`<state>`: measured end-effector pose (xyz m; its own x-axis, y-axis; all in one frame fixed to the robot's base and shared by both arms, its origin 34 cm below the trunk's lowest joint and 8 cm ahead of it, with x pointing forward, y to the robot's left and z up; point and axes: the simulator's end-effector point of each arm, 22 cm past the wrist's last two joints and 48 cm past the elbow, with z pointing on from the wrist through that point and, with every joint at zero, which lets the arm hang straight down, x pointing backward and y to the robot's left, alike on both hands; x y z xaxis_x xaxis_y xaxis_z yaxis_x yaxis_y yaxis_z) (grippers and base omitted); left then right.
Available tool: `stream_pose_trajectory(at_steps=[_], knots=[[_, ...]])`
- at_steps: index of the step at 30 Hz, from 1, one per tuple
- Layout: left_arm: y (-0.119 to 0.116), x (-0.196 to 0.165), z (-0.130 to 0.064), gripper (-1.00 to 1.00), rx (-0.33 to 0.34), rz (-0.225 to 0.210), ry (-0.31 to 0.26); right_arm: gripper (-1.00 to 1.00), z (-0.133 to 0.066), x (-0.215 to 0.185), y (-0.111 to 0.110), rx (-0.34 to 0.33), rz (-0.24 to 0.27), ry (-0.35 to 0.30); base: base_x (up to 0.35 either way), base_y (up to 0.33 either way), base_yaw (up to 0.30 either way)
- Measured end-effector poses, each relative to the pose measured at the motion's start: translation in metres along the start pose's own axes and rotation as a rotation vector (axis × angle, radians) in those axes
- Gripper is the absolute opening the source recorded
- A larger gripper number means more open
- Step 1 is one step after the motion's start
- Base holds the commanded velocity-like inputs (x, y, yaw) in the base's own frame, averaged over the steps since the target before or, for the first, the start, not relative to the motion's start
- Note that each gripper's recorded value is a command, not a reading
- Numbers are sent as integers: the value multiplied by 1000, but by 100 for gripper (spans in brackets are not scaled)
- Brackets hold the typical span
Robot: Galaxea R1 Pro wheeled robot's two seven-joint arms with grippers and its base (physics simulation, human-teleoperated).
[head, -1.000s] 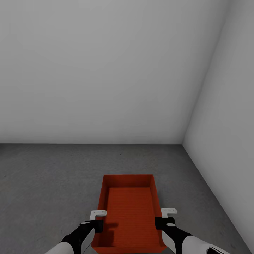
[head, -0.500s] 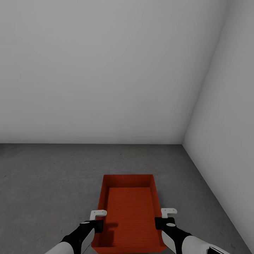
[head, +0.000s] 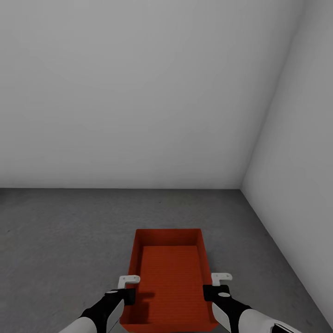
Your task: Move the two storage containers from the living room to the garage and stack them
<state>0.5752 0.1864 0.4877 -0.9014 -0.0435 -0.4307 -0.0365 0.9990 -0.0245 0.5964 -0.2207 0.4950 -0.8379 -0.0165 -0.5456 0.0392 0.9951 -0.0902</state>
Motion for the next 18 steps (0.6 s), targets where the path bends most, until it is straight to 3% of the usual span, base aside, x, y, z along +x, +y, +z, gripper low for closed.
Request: stream_pose_trajectory(at_steps=[18], knots=[[0, 0, 0, -100, 0, 0, 0, -100, 0, 0, 0, 0, 0, 0, 0, 1, 0]])
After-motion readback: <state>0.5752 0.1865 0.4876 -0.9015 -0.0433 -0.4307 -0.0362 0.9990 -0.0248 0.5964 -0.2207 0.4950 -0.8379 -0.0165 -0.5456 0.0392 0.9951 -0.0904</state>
